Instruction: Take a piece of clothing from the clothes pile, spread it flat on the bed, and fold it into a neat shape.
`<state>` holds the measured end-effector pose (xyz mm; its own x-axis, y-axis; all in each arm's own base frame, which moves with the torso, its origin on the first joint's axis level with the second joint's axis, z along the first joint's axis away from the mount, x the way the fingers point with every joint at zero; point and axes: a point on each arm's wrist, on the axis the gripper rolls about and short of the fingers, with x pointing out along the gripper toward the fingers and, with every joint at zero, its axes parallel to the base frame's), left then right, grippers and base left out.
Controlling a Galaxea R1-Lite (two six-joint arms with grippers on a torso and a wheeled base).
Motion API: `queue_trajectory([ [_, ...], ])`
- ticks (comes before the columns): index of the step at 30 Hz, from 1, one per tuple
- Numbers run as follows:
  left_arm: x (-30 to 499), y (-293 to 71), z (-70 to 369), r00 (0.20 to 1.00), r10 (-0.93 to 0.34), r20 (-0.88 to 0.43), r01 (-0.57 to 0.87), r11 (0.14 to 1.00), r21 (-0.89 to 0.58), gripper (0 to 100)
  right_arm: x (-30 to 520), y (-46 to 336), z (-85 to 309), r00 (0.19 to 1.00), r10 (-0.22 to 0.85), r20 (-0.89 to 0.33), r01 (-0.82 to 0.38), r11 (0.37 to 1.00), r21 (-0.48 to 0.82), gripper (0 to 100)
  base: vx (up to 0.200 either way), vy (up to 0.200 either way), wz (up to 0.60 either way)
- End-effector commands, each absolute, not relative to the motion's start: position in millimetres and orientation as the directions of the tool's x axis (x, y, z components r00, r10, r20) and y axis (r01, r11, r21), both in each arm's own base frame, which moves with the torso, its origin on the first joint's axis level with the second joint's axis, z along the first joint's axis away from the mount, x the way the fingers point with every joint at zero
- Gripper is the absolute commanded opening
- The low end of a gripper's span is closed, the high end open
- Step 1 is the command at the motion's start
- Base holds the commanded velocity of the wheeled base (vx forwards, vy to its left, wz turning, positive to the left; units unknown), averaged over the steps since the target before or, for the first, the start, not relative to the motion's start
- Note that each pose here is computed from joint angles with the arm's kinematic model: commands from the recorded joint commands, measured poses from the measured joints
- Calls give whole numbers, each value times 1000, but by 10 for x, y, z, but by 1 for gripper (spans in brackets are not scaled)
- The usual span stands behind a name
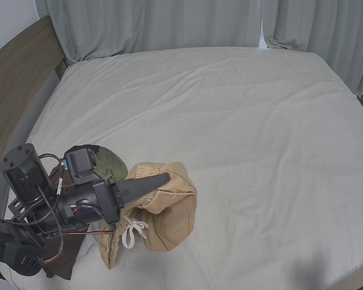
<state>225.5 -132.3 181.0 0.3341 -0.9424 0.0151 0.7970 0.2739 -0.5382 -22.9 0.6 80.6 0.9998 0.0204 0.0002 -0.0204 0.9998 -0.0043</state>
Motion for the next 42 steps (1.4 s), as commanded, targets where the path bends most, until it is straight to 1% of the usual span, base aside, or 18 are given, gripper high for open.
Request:
queue_trajectory([
  [1,2324,-1568,1740,296,-955,1,797,246,-552,0,-230,7,762,1000,20,2,-20,1000,-5,100,0,0,0],
  [2,2330,-1576,1739,296,-955,1,797,246,-552,0,-229,7,757,1000,20,0,-20,1000,-5,100,0,0,0],
  [3,2336,-1712,1749,293,-956,8,792,238,-563,0,-229,7,757,1000,20,0,-20,1000,-5,100,0,0,0],
  [6,2341,-1901,1801,296,-955,31,776,221,-591,0,-229,7,757,1000,20,0,-20,1000,-5,100,0,0,0],
  [9,2325,-2101,1913,280,-956,83,761,169,-626,0,-229,7,757,1000,20,0,-20,1000,-5,100,0,0,0],
  [12,2330,-2287,2007,256,-954,154,753,97,-651,0,-230,7,762,1000,20,2,-20,1000,-5,100,0,0,0],
  [14,2330,-2314,2019,252,-954,164,753,87,-652,0,-229,7,757,1000,20,0,-20,1000,-5,100,0,0,0],
  [17,2369,-2518,2109,243,-940,240,755,28,-656,0,-229,7,757,1000,20,0,-20,1000,-5,100,0,0,0],
  [20,2380,-2571,2168,243,-934,263,755,12,-655,0,-229,7,757,1000,20,0,-20,1000,-5,100,0,0,0],
  [24,2380,-2623,2415,222,-914,339,766,-52,-641,0,-230,7,762,1000,20,2,-20,1000,-5,100,0,0,0],
  [25,2380,-2623,2415,222,-914,339,766,-52,-641,0,-230,7,762,1000,20,2,-20,1000,-5,100,0,0,0],
  [26,2372,-2646,2498,211,-909,361,768,-75,-636,0,-229,7,757,1000,20,0,-20,1000,-6,100,0,0,0],
  [30,2343,-2687,2608,189,-901,390,781,-103,-616,0,-230,7,762,1000,20,2,-20,1000,-5,100,0,0,0],
  [33,2293,-2746,2760,156,-888,432,797,-145,-587,0,-229,7,757,1000,20,0,-20,1000,-5,100,0,0,0],
  [36,2246,-2799,2888,131,-881,455,788,-185,-587,0,-230,7,762,1000,20,2,-20,1000,-5,100,0,0,0],
  [42,2142,-2888,3106,107,-852,512,783,-245,-571,0,-229,7,757,1000,20,0,-20,1000,-5,100,0,0,0],
])
